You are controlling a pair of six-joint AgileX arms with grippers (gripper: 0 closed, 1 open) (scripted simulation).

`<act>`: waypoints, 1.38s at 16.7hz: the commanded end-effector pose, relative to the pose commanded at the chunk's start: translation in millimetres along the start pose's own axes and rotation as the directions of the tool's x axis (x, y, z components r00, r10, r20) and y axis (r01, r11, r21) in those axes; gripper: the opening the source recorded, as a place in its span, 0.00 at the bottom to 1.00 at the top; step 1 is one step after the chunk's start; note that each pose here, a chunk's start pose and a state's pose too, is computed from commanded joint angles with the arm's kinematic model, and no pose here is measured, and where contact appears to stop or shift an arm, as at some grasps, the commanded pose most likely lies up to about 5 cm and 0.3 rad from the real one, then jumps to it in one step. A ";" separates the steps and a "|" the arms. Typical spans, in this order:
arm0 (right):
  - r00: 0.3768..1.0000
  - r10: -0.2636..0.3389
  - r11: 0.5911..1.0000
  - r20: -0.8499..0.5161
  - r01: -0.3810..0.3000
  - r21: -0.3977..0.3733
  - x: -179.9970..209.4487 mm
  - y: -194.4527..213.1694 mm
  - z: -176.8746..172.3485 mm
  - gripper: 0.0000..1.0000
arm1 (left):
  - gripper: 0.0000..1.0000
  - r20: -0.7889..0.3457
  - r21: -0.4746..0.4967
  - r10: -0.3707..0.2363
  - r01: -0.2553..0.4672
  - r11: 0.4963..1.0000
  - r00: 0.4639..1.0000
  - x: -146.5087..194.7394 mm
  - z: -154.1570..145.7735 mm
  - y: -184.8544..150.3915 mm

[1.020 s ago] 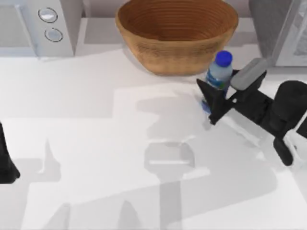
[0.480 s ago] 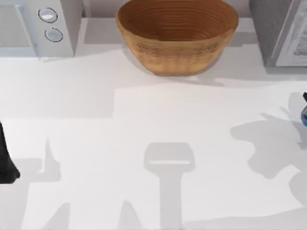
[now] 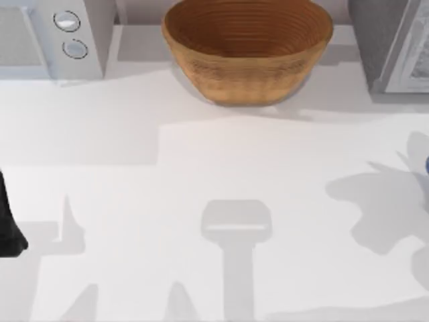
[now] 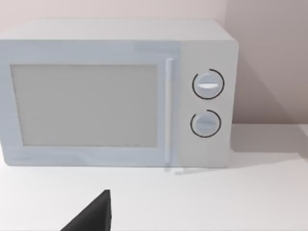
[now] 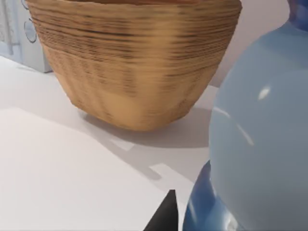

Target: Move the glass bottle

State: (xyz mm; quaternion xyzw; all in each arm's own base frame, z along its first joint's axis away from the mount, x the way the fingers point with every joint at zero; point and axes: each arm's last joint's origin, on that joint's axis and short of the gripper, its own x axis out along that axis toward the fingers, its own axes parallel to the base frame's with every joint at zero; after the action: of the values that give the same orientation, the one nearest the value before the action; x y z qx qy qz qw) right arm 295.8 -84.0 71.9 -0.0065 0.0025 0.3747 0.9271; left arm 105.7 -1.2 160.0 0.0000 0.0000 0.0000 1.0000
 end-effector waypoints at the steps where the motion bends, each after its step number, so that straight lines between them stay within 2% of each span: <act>1: 1.000 -0.002 1.000 0.001 0.002 -0.001 5.6 -0.7 -3.3 0.00 | 1.00 0.000 0.000 0.000 0.000 1.000 1.000 0.0 0.0 0.0; 7: 1.000 -0.003 1.000 0.001 0.003 -0.003 47.1 0.9 -30.0 0.00 | 1.00 0.000 0.000 0.000 0.000 1.000 1.000 0.0 0.0 0.0; 11: 1.000 -0.002 1.000 0.001 0.002 -0.004 48.9 1.2 -31.1 0.00 | 1.00 0.000 0.000 0.000 0.000 1.000 1.000 0.0 0.0 0.0; 23: 1.000 -0.002 1.000 0.001 0.002 -0.004 48.9 1.2 -31.1 0.90 | 1.00 0.000 0.000 0.000 0.000 1.000 1.000 0.0 0.0 0.0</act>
State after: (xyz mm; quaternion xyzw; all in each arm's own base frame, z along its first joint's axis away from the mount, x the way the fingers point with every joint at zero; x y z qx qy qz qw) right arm 330.1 -49.6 40.3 -0.0080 0.0013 0.3738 0.9275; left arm 105.7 -1.2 160.0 0.0000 0.0000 0.0000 1.0000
